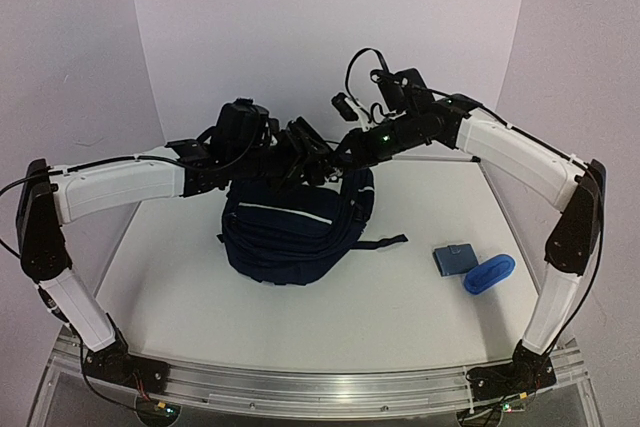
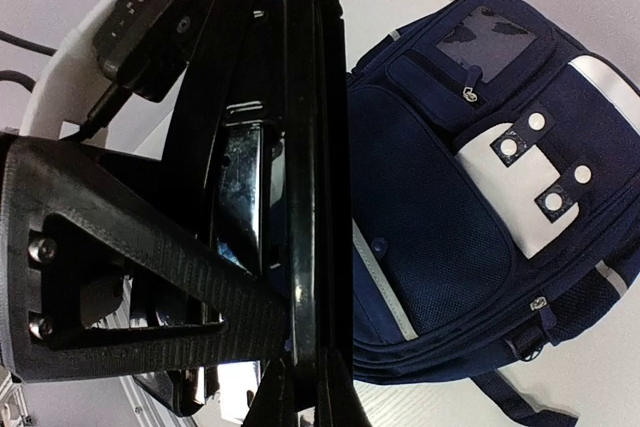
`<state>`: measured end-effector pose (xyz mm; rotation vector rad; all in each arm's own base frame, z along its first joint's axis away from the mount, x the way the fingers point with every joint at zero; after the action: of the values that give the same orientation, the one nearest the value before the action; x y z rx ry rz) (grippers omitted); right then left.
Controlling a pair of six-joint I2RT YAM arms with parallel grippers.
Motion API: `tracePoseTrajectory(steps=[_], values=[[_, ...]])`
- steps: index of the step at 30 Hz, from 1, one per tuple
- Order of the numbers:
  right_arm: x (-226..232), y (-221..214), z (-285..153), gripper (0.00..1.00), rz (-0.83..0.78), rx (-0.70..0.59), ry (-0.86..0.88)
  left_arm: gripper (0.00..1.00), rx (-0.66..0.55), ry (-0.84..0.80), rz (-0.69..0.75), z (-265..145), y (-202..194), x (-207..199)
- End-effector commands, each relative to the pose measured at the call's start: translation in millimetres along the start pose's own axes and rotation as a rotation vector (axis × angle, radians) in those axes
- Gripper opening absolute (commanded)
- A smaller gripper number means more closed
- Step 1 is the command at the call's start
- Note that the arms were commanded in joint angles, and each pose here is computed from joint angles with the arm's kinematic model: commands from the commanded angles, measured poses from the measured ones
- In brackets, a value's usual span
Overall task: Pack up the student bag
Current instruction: Pick up the stationery from the center of the board, then place the stationery in the student bag.
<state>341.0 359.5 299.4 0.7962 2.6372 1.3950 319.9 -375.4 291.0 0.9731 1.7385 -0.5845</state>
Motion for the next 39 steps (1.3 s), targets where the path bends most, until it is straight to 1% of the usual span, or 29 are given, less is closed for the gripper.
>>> tracePoseTrajectory(steps=[1, 4, 9, 11, 15, 17, 19, 21, 22, 24, 26, 29, 31, 33, 35, 39], values=[[27.5, 49.1, -29.0, 0.0, -0.082, -0.181, 0.03, 0.67, -0.058, -0.143, -0.003, -9.8, 7.5, -30.3], [30.4, 49.8, -25.9, 0.0, -0.08, -0.181, 0.035, 0.63, -0.075, -0.161, -0.003, -11.6, 9.4, -32.2], [32.0, 48.9, -22.0, 0.0, -0.064, -0.178, 0.056, 0.63, -0.089, -0.185, -0.013, -15.5, 10.4, -30.7], [33.5, 49.4, -21.8, 0.0, -0.066, -0.179, 0.067, 0.59, -0.091, -0.183, -0.02, -14.9, 10.6, -28.1], [37.1, 47.6, -19.4, 0.0, -0.072, -0.174, 0.099, 0.44, -0.103, -0.196, -0.031, -16.3, 11.8, -26.0], [37.7, 46.5, -18.5, 0.08, -0.073, -0.171, 0.107, 0.37, -0.112, -0.2, -0.044, -18.3, 12.7, -23.0], [38.1, 47.6, -19.7, 0.21, -0.084, -0.175, 0.104, 0.31, -0.122, -0.201, -0.061, -22.8, 13.4, -18.6], [38.0, 50.3, -23.5, 0.38, -0.101, -0.184, 0.094, 0.26, -0.151, -0.195, -0.079, -28.2, 16.4, -11.3], [37.7, 51.5, -25.7, 0.45, -0.113, -0.188, 0.088, 0.24, -0.163, -0.189, -0.088, -30.9, 17.4, -6.1], [36.9, 52.7, -31.5, 0.58, -0.137, -0.197, 0.069, 0.21, -0.179, -0.185, -0.102, -38.7, 18.3, -0.1], [34.7, 52.9, -35.5, 0.65, -0.161, -0.202, 0.049, 0.2, -0.19, -0.179, -0.114, -45.1, 18.5, 6.6], [27.1, 46.9, -31.5, 0.68, -0.222, -0.184, 0.016, 0.18, -0.195, -0.16, -0.134, -53.5, 17.4, 19.3], [18.9, 30.0, -15.1, 0.69, -0.284, -0.128, -0.006, 0.17, -0.192, -0.16, -0.147, -63.4, 14.4, 25.2], [8.6, 8.5, 5.5, 0.67, -0.339, -0.052, -0.031, 0.17, -0.195, -0.149, -0.164, -72.9, 10.5, 35.5], [7.9, -5.8, 20.8, 0.65, -0.402, 0.004, -0.041, 0.17, -0.202, -0.122, -0.175, -82.1, 6.4, 46.5], [20.0, -26.4, 49.3, 0.64, -0.561, 0.093, -0.064, 0.16, -0.231, -0.071, -0.195, -106.7, 3.7, 61.9]])
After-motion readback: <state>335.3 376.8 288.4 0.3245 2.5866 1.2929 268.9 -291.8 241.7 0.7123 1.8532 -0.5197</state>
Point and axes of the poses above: each gripper's point midway between its finger pads, its own z axis out along the fingers, its own x axis along the line the jaws close on, y = z × x, the point moved 3 cm from there along -z, back along the fingers, and after that the axes turned 13 degrees about -z, right-handed, at the moved point
